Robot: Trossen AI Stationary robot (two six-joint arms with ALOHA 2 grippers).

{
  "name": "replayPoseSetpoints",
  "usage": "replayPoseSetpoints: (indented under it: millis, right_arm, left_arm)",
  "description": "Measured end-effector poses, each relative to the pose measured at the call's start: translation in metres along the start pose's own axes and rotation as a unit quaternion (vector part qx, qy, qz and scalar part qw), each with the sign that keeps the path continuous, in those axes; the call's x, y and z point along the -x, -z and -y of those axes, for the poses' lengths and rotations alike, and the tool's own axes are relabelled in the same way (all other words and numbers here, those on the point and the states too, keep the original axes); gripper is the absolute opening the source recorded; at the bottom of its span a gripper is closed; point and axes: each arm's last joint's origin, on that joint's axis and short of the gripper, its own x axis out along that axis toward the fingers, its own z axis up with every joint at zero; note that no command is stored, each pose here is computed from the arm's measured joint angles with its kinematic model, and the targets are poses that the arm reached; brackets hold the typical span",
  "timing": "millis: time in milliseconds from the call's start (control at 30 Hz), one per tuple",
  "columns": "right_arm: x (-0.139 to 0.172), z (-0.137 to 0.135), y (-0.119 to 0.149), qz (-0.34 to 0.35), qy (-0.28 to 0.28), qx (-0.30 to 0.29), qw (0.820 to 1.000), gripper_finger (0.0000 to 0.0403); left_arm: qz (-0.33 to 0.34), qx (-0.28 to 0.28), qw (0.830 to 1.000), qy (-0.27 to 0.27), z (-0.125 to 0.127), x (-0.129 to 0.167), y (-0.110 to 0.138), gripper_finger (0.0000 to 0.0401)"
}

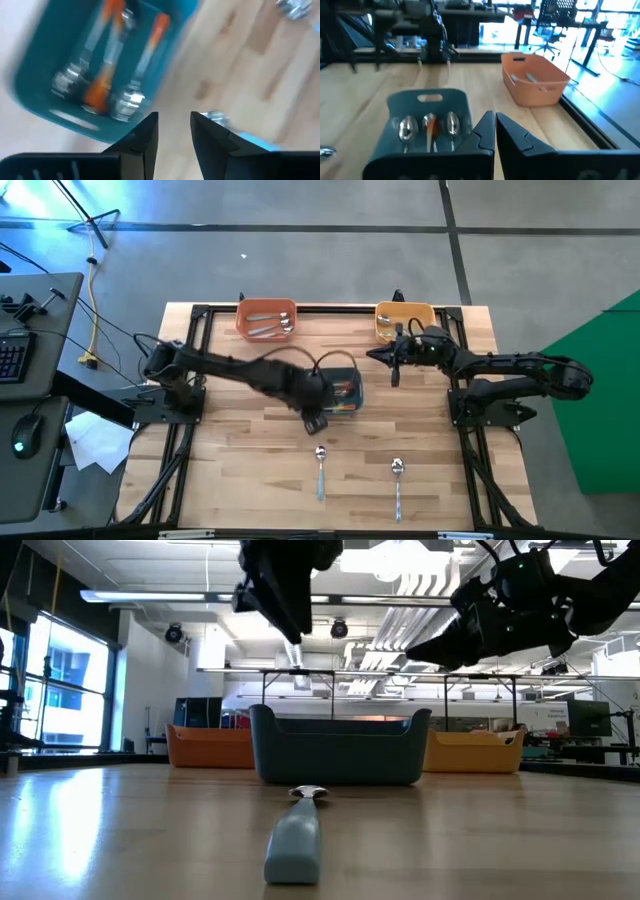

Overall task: Sort silverware by color (type)
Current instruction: Put the blue spoon into the orange bin

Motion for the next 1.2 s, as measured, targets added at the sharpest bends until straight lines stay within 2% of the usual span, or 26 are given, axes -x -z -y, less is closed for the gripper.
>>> replayPoseSetpoints:
  millis: [100,233,333,433,633,767,1000,1200]
  right_arm:
    - [-0.001,-0.003,-0.004,0.019,-0.007,-0.003,1.0,0.0]
    - [-0.003,-0.009,-0.005,0.022,-0.02,-0.005,1.0,0.0]
    - [-0.004,-0.013,-0.005,0.021,-0.029,-0.003,0.999,0.0]
    - [-0.004,-0.016,-0.004,0.015,-0.037,-0.002,0.999,0.0]
    - [-0.005,-0.018,-0.003,0.006,-0.044,-0.002,0.999,0.0]
    - [-0.005,-0.019,-0.002,0.002,-0.045,-0.001,0.999,0.0]
    - [-0.005,-0.019,-0.001,-0.001,-0.045,0.006,0.999,0.0]
    - [-0.005,-0.019,-0.001,-0.002,-0.045,0.005,0.999,0.0]
  left_arm:
    - [-0.009,0.099,0.995,0.013,0.018,-0.002,0.015,0.0095]
    - [-0.015,0.232,0.972,0.021,0.038,0.0,0.03,0.0083]
    - [0.008,0.293,0.956,-0.003,0.052,-0.005,0.042,0.0084]
    - [0.006,0.332,0.943,-0.008,0.064,-0.014,0.052,0.0101]
    - [0.0,0.38,0.925,0.011,0.095,-0.053,0.067,0.0159]
    - [-0.01,0.401,0.916,0.009,0.105,-0.077,0.074,0.0187]
    - [-0.052,0.4,0.915,-0.005,0.107,-0.107,0.081,0.019]
    - [-0.057,0.394,0.917,-0.015,0.107,-0.118,0.084,0.0189]
